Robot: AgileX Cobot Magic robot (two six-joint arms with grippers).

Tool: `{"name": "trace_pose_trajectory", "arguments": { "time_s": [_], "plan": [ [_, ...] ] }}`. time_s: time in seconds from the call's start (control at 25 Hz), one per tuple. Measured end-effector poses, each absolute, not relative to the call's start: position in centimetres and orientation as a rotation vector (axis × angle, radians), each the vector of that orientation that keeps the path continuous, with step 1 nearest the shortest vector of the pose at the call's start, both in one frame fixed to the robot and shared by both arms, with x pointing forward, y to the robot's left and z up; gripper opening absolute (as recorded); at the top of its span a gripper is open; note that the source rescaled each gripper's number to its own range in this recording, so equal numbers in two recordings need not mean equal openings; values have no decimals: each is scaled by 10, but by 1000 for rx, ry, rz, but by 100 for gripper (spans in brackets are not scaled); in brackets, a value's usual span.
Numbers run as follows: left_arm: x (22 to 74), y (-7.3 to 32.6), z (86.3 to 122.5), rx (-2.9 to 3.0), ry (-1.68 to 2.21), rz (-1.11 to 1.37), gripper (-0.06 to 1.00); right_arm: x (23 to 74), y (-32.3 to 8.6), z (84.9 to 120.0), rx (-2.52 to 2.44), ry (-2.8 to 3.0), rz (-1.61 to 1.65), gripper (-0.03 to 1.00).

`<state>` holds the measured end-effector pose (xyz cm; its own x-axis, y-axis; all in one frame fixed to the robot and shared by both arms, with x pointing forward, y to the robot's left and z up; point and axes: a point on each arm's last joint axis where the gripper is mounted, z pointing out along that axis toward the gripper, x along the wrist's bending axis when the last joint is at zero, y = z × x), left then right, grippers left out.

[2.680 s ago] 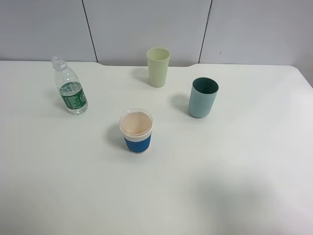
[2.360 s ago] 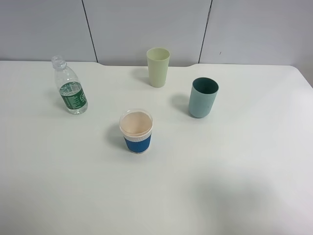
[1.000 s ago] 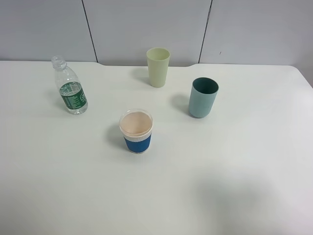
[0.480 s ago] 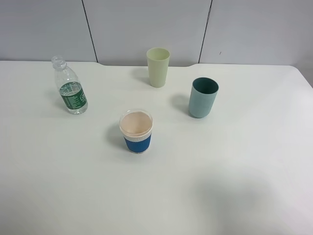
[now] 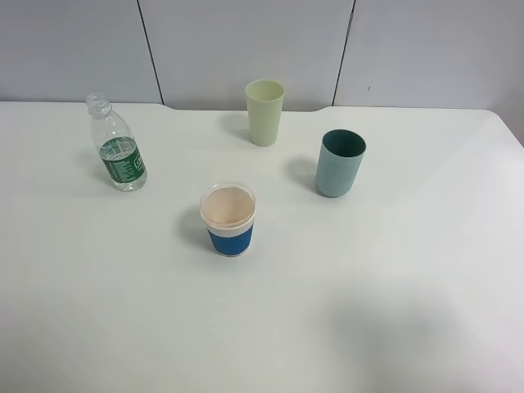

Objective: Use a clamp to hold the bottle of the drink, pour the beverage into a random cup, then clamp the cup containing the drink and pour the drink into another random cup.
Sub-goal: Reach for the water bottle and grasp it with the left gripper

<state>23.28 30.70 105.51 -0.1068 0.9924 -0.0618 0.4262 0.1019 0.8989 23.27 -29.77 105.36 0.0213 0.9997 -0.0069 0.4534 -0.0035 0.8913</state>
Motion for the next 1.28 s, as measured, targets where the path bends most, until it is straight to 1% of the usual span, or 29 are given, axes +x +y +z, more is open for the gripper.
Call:
{"name": "trace_pose_trajectory", "arguments": {
  "time_s": [1.28],
  "plan": [
    [233, 307, 1055, 1417, 1640, 967, 100, 233, -298, 1054, 1555, 1529, 930, 100]
  ]
}}
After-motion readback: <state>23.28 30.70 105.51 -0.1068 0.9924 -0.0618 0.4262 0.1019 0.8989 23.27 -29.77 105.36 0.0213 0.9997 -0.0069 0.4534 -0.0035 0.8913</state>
